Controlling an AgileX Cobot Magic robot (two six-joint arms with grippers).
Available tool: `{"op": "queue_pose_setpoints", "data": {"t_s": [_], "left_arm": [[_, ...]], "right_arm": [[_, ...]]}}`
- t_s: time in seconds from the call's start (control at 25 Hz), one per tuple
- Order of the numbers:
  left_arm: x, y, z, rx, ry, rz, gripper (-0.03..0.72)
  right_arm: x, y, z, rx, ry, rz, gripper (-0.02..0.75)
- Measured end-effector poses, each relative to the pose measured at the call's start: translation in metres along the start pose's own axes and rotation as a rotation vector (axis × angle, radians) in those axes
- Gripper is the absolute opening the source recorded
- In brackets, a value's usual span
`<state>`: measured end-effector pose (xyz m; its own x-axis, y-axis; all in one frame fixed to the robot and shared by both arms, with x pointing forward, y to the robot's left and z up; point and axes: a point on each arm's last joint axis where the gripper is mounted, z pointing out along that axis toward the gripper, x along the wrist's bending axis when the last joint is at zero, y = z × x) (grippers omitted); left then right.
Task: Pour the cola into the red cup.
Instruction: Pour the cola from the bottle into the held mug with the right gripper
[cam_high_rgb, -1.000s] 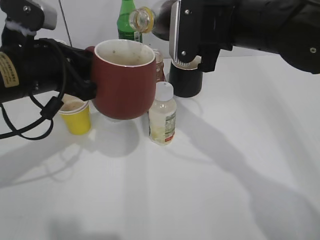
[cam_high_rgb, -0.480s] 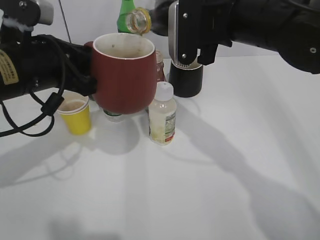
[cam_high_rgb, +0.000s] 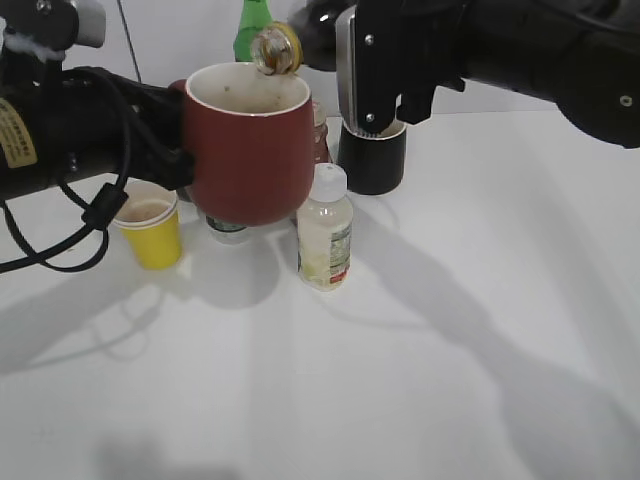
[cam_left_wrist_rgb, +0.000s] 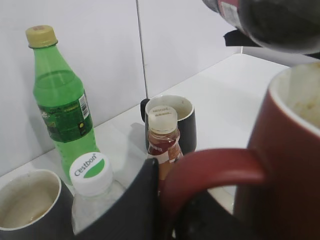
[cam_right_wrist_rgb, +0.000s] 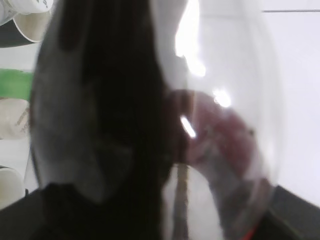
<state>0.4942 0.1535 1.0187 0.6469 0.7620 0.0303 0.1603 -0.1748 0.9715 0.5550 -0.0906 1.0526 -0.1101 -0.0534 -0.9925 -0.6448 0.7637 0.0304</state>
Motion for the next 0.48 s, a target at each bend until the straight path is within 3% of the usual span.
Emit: {"op": "queue_pose_setpoints", "data": {"t_s": [0.48], "left_arm": [[0.0000,0.0000,0.0000,0.000,0.000,0.000,0.054]], "right_arm": [[-0.0019,0.0007,0.0000,-0.008,-0.021,-0.015,0.474]]}}
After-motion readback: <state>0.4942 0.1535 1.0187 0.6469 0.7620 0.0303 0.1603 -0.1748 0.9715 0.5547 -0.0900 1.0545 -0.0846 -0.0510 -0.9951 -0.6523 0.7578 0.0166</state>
